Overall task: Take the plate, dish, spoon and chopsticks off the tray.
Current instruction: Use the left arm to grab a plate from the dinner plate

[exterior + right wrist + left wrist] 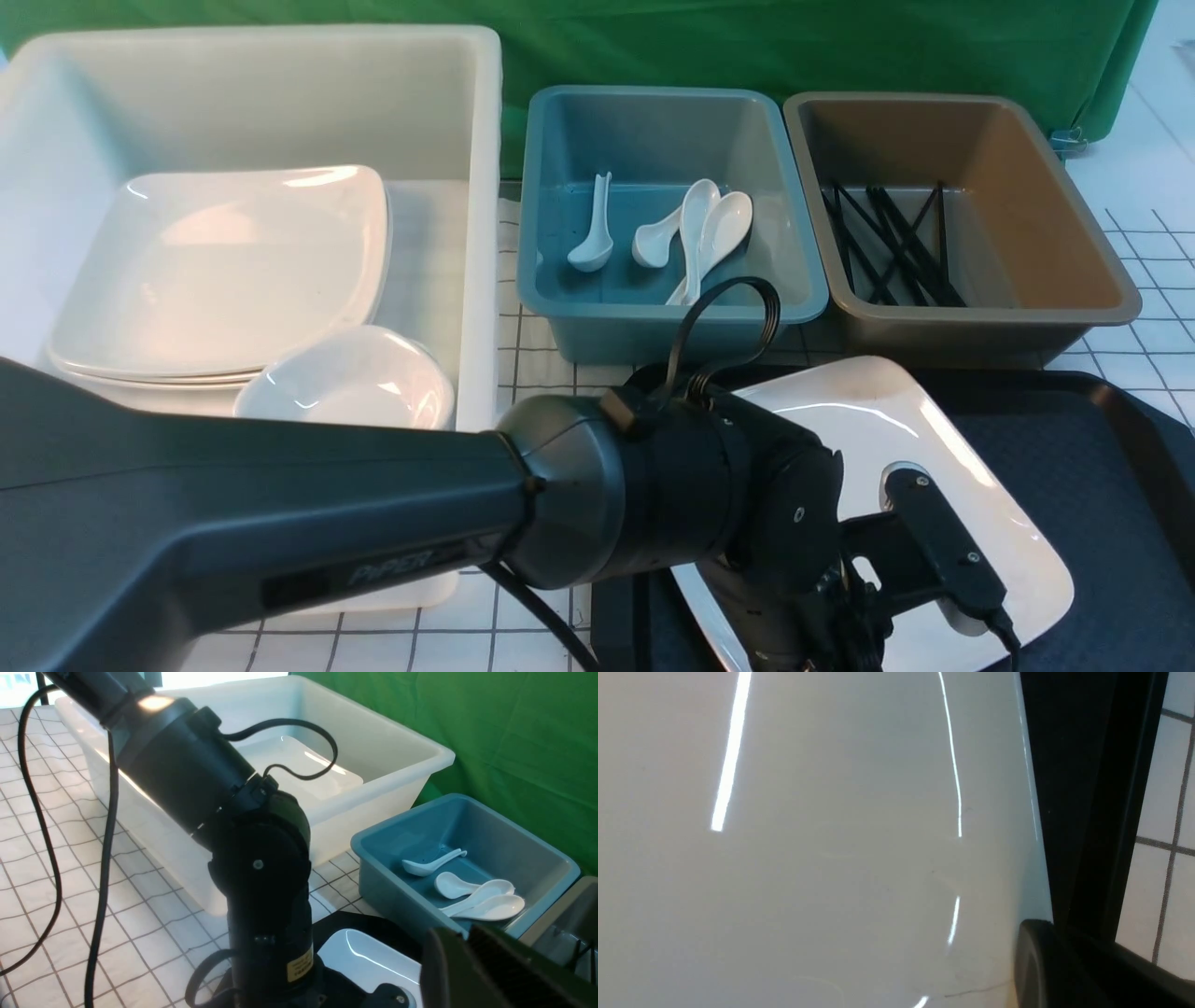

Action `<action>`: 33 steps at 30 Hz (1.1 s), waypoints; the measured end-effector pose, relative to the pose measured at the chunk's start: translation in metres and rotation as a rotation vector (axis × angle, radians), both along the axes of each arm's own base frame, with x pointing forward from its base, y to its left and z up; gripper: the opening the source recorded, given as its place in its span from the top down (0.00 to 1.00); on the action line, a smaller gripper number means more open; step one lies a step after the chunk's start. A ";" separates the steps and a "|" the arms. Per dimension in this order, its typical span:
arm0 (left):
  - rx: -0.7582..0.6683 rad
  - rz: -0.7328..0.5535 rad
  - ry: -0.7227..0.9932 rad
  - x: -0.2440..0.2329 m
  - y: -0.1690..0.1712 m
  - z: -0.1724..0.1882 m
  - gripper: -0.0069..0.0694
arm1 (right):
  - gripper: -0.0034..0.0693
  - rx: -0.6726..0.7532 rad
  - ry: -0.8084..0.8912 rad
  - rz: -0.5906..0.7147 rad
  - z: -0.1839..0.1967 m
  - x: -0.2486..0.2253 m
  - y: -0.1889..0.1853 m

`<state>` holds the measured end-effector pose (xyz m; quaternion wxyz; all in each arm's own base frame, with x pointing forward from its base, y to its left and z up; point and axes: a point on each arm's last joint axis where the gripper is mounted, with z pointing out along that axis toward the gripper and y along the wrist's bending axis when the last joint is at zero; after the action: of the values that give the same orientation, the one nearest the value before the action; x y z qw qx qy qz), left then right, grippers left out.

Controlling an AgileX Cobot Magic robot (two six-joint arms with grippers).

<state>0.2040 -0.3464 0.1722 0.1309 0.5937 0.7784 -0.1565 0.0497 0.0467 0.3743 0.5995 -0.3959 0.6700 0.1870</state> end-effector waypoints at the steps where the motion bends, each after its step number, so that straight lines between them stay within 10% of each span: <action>1: 0.003 -0.003 0.001 0.000 0.000 0.000 0.89 | 0.85 0.000 0.000 0.000 0.000 0.000 0.000; 19: -0.022 -0.021 0.004 -0.014 0.018 0.054 0.90 | 0.85 -0.001 0.001 0.000 0.000 0.000 0.000; 33: 0.059 0.676 0.423 -0.011 0.046 0.033 0.90 | 0.85 -0.021 0.043 -0.023 -0.004 0.001 -0.002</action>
<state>0.1934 -0.3004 0.2050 -0.0052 0.2625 0.9438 -0.2007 0.0503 0.0449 0.3703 0.5828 -0.3902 0.6893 0.1816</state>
